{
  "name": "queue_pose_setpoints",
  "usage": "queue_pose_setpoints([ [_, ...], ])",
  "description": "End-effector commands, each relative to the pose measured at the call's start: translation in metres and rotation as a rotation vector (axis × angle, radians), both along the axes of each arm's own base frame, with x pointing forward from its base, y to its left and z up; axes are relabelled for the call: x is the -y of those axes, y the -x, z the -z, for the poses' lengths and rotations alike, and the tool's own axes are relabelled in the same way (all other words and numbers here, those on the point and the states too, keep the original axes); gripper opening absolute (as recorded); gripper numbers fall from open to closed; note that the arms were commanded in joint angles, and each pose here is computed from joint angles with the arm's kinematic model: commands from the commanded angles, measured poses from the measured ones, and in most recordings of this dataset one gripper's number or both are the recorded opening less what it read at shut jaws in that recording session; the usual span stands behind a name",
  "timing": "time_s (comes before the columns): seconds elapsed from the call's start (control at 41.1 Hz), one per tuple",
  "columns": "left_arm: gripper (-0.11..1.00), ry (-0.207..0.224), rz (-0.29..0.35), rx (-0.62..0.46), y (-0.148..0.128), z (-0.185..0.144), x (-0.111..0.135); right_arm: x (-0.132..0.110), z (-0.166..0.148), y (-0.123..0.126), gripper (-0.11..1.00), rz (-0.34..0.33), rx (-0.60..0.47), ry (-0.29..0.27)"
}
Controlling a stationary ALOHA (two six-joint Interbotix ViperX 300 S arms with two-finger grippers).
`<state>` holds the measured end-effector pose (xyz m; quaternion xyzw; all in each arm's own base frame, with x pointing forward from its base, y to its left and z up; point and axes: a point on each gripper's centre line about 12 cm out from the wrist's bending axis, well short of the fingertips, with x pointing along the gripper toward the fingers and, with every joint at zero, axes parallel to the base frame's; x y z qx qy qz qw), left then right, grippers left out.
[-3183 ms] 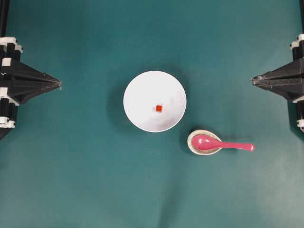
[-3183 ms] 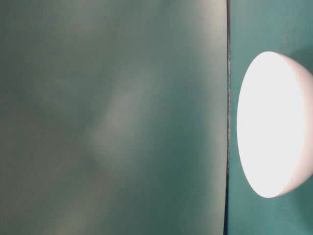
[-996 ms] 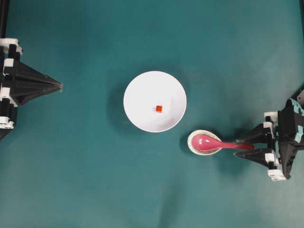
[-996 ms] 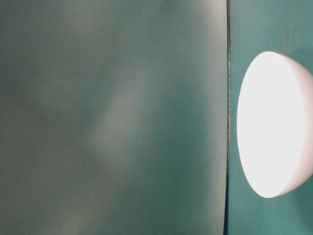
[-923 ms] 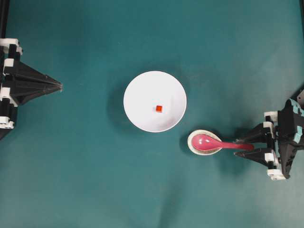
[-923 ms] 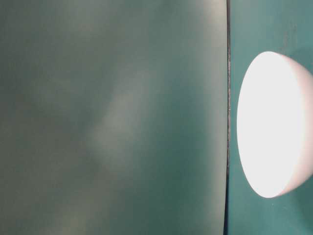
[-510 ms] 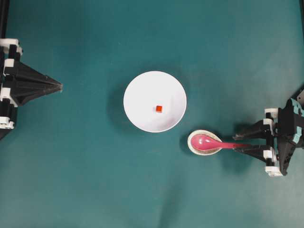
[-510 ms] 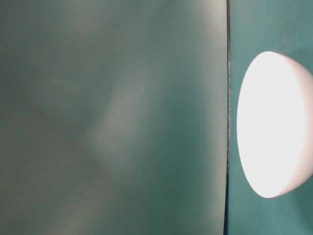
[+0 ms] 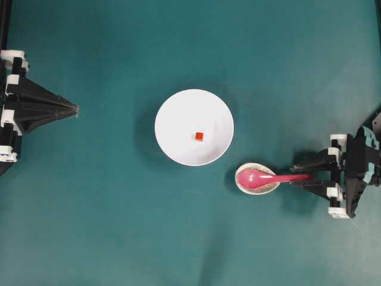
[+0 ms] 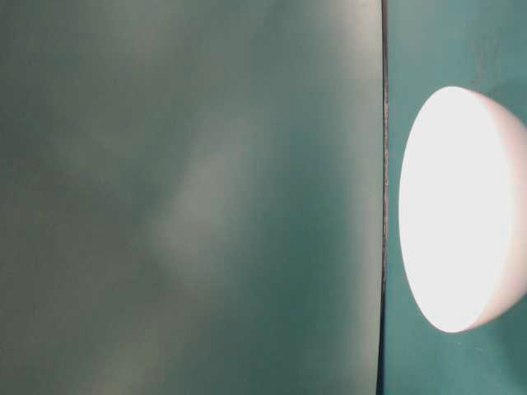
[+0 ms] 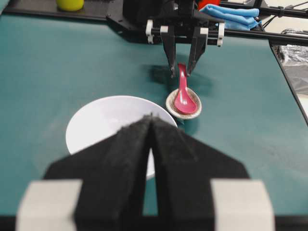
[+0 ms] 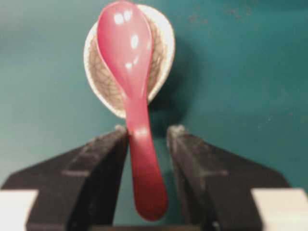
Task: Grip the spoon and scoop the red block from the bowl with right arm.
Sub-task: 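Lower the right gripper over the spoon handle and close on it, then lift the pink spoon out of the speckled spoon rest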
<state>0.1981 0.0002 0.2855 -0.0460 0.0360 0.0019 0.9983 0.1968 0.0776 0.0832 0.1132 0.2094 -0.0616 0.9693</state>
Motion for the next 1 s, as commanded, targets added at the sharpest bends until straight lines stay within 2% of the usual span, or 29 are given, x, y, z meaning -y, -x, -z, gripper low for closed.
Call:
queue_pose_setpoints([
  [0.0, 0.00, -0.003, 0.000, 0.021, -0.002, -0.010, 0.000, -0.003, -0.004, -0.002, 0.46, -0.011, 0.024, -0.004],
  [0.389, 0.00, -0.002, 0.000, 0.020, -0.002, -0.010, 0.000, -0.005, -0.002, 0.000, 0.46, -0.025, 0.014, -0.004],
  [0.608, 0.00, -0.002, 0.000, 0.020, -0.002, -0.010, 0.000, -0.009, 0.005, -0.001, 0.46, -0.037, -0.037, -0.002],
  [0.972, 0.00, 0.000, 0.000, 0.018, -0.002, -0.010, 0.000, -0.010, 0.006, -0.001, 0.46, -0.037, -0.038, 0.004],
])
